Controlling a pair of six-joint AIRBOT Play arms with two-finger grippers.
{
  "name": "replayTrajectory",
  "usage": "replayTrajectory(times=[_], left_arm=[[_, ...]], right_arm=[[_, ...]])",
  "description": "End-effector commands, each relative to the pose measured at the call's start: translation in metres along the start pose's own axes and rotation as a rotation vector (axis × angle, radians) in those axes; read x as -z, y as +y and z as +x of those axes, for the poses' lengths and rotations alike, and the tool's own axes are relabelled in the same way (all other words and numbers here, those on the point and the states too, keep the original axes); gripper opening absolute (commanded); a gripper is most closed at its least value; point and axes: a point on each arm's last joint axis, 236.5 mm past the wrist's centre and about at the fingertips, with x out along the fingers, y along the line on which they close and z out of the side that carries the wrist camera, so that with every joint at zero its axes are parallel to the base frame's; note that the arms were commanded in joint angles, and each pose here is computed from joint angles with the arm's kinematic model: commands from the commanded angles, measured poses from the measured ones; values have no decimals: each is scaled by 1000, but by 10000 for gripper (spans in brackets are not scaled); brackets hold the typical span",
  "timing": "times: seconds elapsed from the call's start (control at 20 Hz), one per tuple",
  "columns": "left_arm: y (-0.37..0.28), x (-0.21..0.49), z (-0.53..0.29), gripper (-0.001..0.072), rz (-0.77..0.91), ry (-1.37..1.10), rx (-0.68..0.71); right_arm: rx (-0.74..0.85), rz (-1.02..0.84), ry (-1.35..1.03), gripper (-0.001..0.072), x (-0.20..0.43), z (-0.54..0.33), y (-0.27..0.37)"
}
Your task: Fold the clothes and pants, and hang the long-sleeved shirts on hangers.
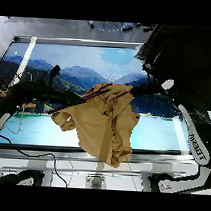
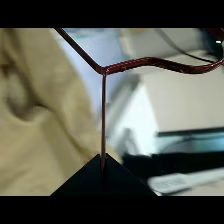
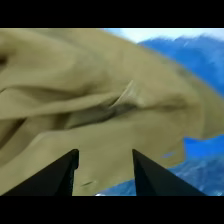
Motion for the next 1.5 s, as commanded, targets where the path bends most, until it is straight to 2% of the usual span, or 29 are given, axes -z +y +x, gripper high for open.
replayTrajectory(times=[0.0, 0.15, 0.25, 0.55, 0.75, 0.9, 1.0, 1.05, 1.1, 1.15, 1.35, 1.4, 1.45], left_arm=[[10, 2, 10, 31, 21, 8, -60], [-25, 3, 16, 31, -62, 19, 97], [-29, -7, 10, 31, -147, -16, 142], [-34, 2, -22, 32, -261, 36, 205], [-42, 11, -24, 33, -271, 84, 236], [-45, 15, -25, 33, -272, 100, 247], [-49, 19, -27, 33, -270, 119, 260], [-49, 19, -27, 33, -270, 120, 260], [-49, 19, -27, 33, -270, 120, 260], [-49, 19, -27, 33, -269, 119, 260], [-44, 14, -33, 53, -251, 93, 253], [-42, 11, -37, 151, -231, 79, 250], [-42, 8, -41, 313, -201, 63, 246]], right_arm=[[-124, -34, 47, 479, 10, 2, 33], [-331, -353, 1, 478, 9, -5, 87], [-468, -466, -78, 470, 0, -20, 121], [-489, -608, -212, 459, -31, -42, 154], [-530, -713, -229, 449, -33, -33, 192], [-468, -779, -263, 449, -47, -17, 209], [-485, -821, -271, 434, -47, -13, 229], [-485, -821, -272, 315, -47, -11, 235], [-475, -809, -274, 119, -50, -8, 239], [-449, -773, -276, 32, -55, -5, 237], [-390, -708, -220, 28, -52, 2, 218], [-373, -697, -188, 28, -47, 4, 209], [-355, -689, -157, 28, -42, 5, 199]])
